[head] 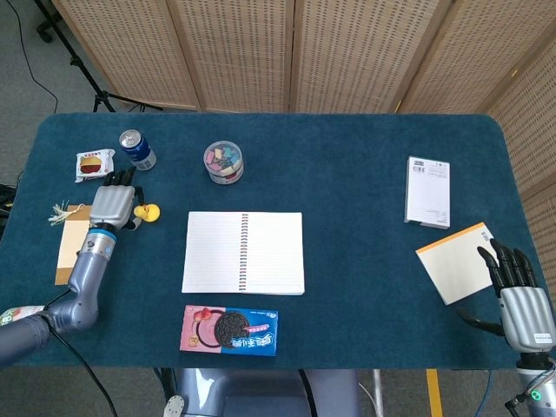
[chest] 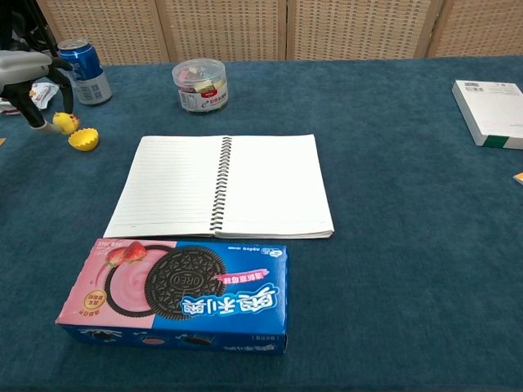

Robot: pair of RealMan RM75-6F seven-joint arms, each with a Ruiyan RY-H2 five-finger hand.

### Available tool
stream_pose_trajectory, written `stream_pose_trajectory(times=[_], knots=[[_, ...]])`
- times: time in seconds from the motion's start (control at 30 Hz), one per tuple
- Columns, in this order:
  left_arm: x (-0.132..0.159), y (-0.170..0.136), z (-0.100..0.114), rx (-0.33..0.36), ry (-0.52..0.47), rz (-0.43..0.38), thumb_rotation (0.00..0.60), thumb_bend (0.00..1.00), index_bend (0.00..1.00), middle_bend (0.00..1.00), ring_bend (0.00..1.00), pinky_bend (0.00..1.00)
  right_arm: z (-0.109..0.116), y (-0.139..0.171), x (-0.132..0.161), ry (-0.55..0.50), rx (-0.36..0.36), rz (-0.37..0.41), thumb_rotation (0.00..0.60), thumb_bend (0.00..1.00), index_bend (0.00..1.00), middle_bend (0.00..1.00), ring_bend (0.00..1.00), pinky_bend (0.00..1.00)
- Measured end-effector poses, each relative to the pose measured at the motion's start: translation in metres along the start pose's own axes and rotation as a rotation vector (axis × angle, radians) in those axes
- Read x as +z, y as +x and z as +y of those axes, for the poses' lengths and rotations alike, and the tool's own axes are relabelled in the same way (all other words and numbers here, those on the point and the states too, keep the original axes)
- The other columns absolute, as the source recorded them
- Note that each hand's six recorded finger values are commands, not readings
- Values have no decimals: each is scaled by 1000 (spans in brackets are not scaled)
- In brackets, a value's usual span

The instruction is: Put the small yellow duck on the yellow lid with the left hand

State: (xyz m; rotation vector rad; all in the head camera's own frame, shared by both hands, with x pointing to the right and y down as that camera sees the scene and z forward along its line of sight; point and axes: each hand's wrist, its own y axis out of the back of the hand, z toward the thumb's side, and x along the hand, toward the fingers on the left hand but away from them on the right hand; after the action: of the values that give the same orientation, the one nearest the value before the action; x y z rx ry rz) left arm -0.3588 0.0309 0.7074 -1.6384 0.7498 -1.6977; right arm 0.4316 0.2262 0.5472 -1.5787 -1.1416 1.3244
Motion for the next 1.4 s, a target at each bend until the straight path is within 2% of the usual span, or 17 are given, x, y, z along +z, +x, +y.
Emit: stream_pose_trajectory(times=[0.7,0.97,1.13,1.4], knots=[[10,13,-13,1,-22,18,600,296,560,0,0,0,-1,-1,0,-3,4,1,600,0,40,0,0,0],[11,14,-17,-6,-15,19,600,261,559,0,0,0,-1,-1,0,-4,2,3,600,0,40,0,0,0],[13,14,-23,-23,-9,16,600,222,476,0,0,0,0,-1,0,-5,-1,2,600,0,40,0,0,0],[11,14,-22,-17,5,20,600,213,403,0,0,0,0,-1,0,-7,-6,4,600,0,40,0,0,0]])
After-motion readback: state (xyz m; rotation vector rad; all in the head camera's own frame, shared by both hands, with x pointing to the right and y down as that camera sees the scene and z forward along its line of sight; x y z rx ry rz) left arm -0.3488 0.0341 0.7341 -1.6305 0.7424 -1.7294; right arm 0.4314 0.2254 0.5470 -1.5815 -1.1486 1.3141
